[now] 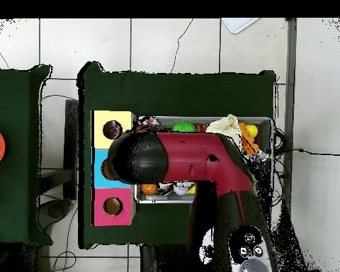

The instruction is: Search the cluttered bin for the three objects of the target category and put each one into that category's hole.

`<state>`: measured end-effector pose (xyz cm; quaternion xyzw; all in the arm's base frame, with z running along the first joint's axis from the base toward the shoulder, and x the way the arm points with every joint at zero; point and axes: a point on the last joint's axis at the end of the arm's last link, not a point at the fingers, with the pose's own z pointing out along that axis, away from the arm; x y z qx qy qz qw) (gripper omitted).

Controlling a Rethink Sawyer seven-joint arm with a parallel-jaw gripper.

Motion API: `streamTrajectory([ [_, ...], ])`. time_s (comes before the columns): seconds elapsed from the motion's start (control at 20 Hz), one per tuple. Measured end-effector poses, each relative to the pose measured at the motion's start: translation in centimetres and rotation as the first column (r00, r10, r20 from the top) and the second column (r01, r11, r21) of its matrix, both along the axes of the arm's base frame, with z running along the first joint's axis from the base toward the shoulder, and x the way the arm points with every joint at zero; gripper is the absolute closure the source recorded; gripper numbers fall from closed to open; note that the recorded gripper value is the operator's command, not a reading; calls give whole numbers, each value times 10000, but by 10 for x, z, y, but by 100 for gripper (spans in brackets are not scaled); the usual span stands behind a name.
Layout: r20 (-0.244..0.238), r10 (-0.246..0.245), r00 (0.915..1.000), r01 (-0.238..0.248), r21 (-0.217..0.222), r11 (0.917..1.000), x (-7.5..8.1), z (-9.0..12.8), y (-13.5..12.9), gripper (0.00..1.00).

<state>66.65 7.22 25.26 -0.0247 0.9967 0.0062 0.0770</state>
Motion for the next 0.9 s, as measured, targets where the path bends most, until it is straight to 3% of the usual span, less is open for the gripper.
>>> streamTrajectory([
  [0.55, 320, 1008, 9944, -1016, 236, 9945, 10, 26, 86, 100],
  [0.7, 452, 1139, 9925, -1153, 300, 9929, 15, 30, 100, 100],
  [0.9, 713, 1121, 9911, -1148, 344, 9928, 34, 31, 103, 100],
])
